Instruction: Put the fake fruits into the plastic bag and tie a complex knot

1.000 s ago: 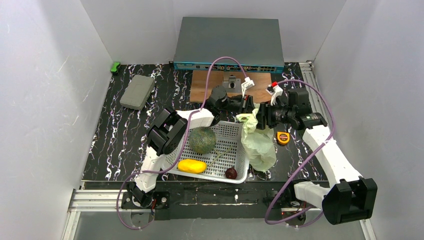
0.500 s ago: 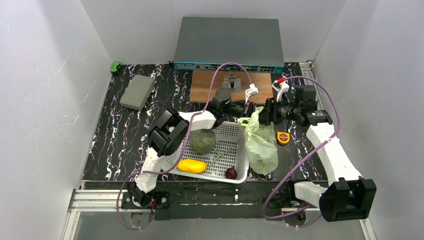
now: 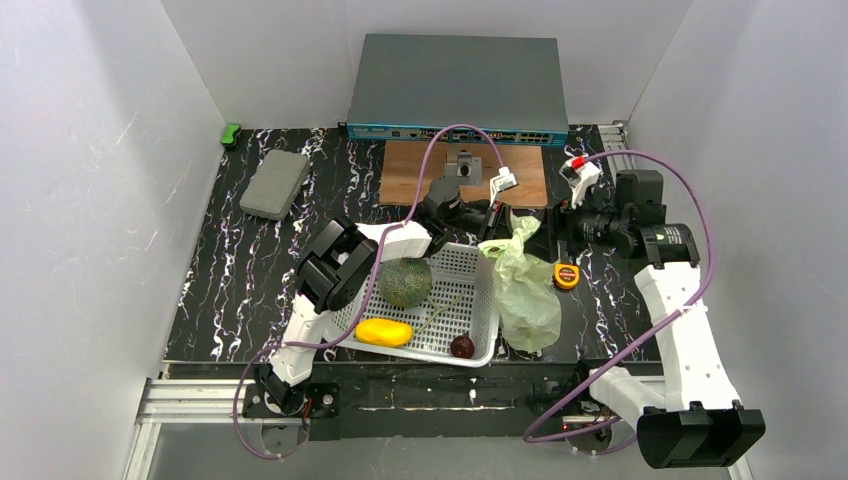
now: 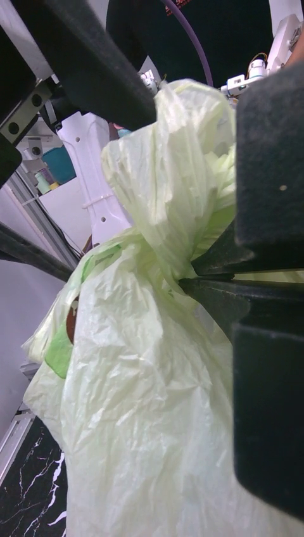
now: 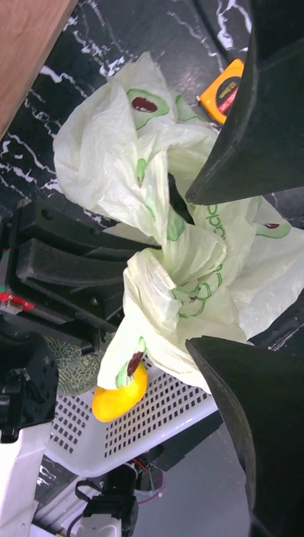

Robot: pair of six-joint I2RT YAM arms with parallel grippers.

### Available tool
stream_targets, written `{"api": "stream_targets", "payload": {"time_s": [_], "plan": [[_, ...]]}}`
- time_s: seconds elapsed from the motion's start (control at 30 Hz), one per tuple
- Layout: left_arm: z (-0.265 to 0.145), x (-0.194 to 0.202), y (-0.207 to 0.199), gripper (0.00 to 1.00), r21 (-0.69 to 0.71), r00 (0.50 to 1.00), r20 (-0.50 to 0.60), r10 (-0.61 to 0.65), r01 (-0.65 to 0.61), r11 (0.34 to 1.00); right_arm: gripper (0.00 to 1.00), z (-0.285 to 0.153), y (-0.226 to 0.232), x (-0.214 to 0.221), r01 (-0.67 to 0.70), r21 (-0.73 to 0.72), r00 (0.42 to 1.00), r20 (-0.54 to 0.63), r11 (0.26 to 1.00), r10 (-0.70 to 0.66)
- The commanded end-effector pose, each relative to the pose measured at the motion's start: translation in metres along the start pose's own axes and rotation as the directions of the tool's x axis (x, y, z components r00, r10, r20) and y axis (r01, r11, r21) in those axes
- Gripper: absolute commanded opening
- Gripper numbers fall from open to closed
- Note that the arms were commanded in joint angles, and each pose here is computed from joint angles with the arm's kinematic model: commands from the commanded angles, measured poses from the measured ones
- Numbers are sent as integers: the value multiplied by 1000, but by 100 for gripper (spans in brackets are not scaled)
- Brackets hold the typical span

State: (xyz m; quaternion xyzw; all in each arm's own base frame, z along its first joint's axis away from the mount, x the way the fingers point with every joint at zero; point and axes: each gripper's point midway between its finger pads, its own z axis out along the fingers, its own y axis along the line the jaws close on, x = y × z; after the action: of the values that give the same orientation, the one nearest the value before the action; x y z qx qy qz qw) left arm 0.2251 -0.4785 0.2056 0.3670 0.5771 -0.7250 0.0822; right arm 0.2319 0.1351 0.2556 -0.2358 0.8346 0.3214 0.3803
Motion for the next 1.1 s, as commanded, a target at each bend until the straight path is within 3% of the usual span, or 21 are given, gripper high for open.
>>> {"api": "stream_targets", "payload": {"time_s": [0.0,0.2,0.47,0.73,0.93,0.97,1.07], "plan": [[-2,-8,-4,0,6,998,17,61,-61,998,80,-21,-2,14,8,45,998,-67,999,-5],[-2,-12,-6,0,9,997,21,70,-71,997,49,-30,-10,29,-11,63,996,-86,998,17],[2,-12,-7,0,18,997,18,78,-78,997,44,-26,-10,24,-62,19,998,-16,998,63],[6,-12,-9,0,30,996,13,86,-87,996,48,-5,-18,28,-129,-40,992,-5,991,128],[8,-8,-11,0,39,996,4,87,-87,995,39,3,-24,16,-135,-60,990,38,989,138],[8,-8,-11,0,40,996,2,84,-84,996,37,4,-24,13,-137,-72,989,42,988,140],[7,-5,-9,0,37,997,-2,79,-79,996,11,3,-19,-2,-124,-111,988,74,986,133]]}}
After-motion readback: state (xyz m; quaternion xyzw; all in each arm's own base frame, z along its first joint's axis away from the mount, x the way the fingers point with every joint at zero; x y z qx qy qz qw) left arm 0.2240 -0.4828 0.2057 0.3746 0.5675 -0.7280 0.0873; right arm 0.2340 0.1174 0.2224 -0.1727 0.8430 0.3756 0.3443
